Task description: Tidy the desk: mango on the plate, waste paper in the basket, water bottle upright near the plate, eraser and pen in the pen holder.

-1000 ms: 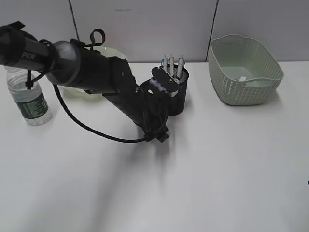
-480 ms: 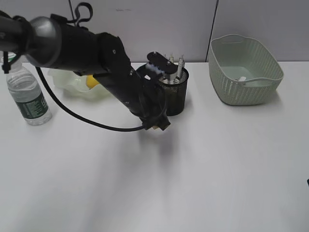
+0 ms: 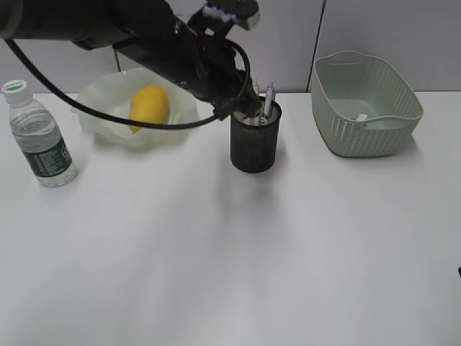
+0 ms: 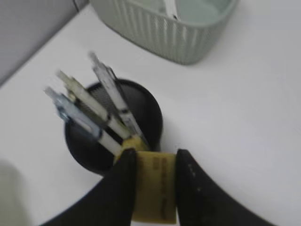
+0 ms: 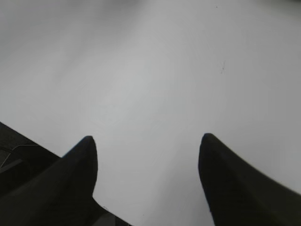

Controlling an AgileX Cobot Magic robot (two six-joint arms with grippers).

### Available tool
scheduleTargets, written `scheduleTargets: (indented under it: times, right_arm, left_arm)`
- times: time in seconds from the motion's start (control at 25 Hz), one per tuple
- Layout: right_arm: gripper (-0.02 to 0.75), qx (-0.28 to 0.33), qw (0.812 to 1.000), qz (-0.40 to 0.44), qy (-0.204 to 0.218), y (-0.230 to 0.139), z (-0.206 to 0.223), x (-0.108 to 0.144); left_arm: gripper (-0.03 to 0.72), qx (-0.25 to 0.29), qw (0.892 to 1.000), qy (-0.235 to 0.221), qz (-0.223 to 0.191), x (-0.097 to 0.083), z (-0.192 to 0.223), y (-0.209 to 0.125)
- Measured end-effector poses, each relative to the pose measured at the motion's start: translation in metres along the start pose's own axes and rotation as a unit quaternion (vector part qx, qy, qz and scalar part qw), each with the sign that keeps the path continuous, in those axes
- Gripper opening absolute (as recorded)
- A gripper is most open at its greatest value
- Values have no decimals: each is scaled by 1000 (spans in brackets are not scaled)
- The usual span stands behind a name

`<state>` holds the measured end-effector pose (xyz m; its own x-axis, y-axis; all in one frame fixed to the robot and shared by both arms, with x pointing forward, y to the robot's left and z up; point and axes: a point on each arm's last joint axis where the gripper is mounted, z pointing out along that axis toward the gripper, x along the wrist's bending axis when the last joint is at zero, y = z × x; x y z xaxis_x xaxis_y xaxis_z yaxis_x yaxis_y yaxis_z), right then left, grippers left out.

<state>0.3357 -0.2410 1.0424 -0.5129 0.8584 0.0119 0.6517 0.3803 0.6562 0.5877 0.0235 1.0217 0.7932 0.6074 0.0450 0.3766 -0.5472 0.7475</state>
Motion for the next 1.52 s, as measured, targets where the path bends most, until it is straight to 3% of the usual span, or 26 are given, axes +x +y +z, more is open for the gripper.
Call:
scheduleTargets:
  times: [0.24, 0.72, 0.8, 1.04, 1.32, 1.52]
  right_arm:
    - [531, 0, 1000, 0, 0, 0, 0, 0]
    - [531, 0, 1000, 0, 0, 0, 0, 0]
    - [531, 0, 1000, 0, 0, 0, 0, 0]
    - [531, 0, 1000, 0, 0, 0, 0, 0]
    - [531, 0, 1000, 0, 0, 0, 0, 0]
    - [531, 0, 1000, 0, 0, 0, 0, 0]
  left_arm:
    - [200, -77, 996, 39, -31, 14, 8, 21]
    - [204, -70, 991, 49, -103, 21, 54, -6]
    - [241, -69, 991, 50, -108, 21, 57, -7]
    - [469, -70, 990, 49, -116, 21, 58, -8]
    - [500, -80, 989, 37, -119, 18, 42, 4]
    - [501, -64, 992, -17, -108, 7, 3, 21]
